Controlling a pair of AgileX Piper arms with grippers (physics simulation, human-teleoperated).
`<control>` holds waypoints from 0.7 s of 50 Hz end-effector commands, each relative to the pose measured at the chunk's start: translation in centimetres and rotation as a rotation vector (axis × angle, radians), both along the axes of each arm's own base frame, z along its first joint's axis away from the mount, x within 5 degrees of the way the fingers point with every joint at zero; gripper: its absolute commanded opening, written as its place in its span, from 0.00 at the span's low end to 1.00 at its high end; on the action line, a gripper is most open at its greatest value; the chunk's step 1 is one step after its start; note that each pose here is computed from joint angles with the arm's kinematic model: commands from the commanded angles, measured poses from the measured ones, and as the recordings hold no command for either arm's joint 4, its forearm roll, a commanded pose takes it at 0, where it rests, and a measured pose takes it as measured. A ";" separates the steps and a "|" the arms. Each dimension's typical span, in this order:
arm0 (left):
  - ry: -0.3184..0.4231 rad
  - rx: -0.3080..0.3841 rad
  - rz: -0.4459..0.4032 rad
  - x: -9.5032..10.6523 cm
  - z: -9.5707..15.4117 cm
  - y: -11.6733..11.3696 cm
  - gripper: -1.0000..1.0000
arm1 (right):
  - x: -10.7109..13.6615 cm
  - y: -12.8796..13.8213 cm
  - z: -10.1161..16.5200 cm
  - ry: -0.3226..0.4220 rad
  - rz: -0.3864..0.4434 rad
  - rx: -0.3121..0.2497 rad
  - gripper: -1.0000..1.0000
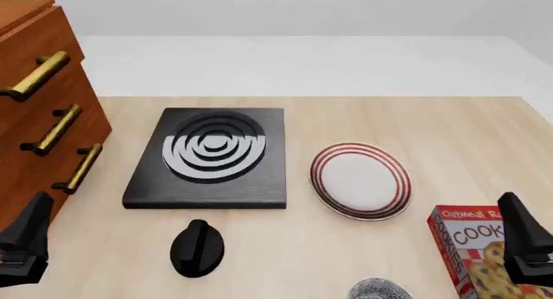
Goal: Pick the akita bowl on the ramekin and place it on the plate.
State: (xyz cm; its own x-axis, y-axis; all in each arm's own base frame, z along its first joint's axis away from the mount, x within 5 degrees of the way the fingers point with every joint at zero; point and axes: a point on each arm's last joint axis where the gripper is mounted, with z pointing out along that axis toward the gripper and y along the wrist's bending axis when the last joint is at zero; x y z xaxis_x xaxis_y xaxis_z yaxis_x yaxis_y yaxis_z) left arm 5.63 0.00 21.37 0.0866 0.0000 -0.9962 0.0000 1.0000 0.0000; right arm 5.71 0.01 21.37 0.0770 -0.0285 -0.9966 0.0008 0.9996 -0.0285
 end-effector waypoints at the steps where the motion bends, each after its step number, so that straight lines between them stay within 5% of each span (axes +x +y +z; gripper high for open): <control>1: 0.001 0.000 0.000 0.0 0.1 0.0 1.00 | -0.1 0.1 0.4 -0.008 0.015 0.022 1.00; 10: 0.001 0.000 0.000 0.0 0.1 0.0 1.00 | -0.4 0.1 3.4 0.005 0.021 0.047 1.00; 19: 0.001 0.000 0.000 0.0 0.1 0.0 1.00 | -2.0 0.1 7.4 -0.022 0.036 0.003 1.00; 29: 0.001 0.000 0.000 0.0 0.1 0.0 1.00 | -2.0 0.4 8.8 0.050 0.101 -0.021 1.00; 35: 0.001 0.000 0.000 0.0 0.1 0.0 1.00 | -1.2 1.0 10.0 0.137 0.217 -0.070 1.00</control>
